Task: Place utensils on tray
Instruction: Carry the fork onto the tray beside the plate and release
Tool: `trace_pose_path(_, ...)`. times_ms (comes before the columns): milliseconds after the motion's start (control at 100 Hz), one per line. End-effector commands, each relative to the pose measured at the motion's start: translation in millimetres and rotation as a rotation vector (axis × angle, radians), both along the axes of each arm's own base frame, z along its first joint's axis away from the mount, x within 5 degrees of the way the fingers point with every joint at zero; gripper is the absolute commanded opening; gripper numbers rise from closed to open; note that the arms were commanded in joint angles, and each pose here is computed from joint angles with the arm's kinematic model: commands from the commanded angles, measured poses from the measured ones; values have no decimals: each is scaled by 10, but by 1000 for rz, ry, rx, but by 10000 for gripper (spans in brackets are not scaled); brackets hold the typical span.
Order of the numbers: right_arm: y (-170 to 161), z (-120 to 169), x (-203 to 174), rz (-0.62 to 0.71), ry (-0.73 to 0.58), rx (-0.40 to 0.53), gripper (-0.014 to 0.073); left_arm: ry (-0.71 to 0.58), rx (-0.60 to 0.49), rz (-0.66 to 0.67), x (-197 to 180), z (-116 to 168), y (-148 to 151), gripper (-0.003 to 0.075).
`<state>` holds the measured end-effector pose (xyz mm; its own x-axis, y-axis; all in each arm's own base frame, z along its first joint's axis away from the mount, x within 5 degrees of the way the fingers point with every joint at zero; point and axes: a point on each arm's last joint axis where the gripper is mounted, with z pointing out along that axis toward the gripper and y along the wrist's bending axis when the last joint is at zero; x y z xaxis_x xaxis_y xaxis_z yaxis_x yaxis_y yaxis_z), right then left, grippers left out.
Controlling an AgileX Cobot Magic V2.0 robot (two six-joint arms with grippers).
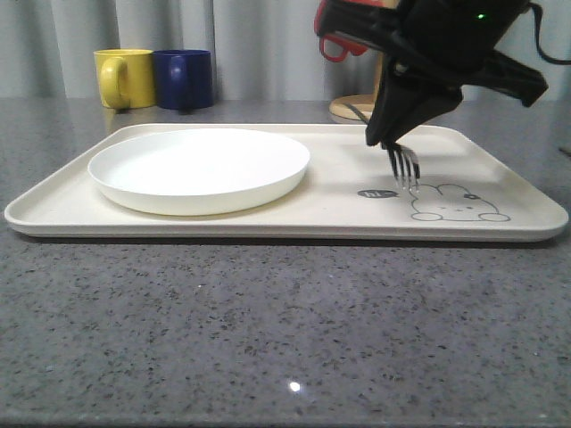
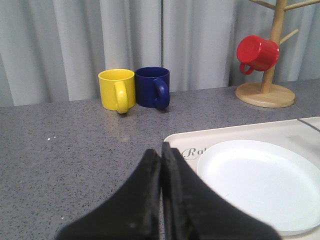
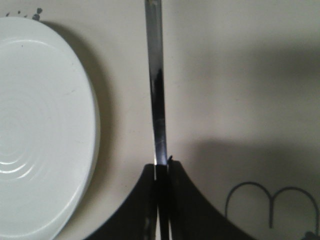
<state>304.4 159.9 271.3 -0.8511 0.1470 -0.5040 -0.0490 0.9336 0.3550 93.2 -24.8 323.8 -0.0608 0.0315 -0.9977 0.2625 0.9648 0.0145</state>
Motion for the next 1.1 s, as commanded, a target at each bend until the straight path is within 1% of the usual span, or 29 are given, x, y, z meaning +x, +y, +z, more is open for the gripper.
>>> trace_pose_path(0,51,203,46,-5,-113,54,-18,-91,-28,23,3,158,20,-17)
trace_pose_path(360,92,51,112,-11,-78,43,-13,-91,-28,23,3,158,20,-17)
trace_pose_path(610,92,34,111,-10,-67,37,-6,-91,-28,23,3,158,20,-17)
trace_pose_path(660,91,33,109,-10,-66,36,16,-91,-28,23,3,158,20,-17)
trace_pose_path(730,90,32,108,-9,-64,35,69,-91,-28,23,3,158,20,-17)
trace_pose_path(840,91,32,108,-10,-63,36,185,-91,-28,23,3,158,20,-17)
trace_pose_path(920,91,32,108,-10,-63,36,247,-91,-28,23,3,158,20,-17)
trace_pose_path(990,91,32,108,-10,-63,36,283,-91,-28,23,3,158,20,-17)
trace_pose_path(1090,86,56,98,-10,-69,39,300,-91,-28,23,3,158,20,-17)
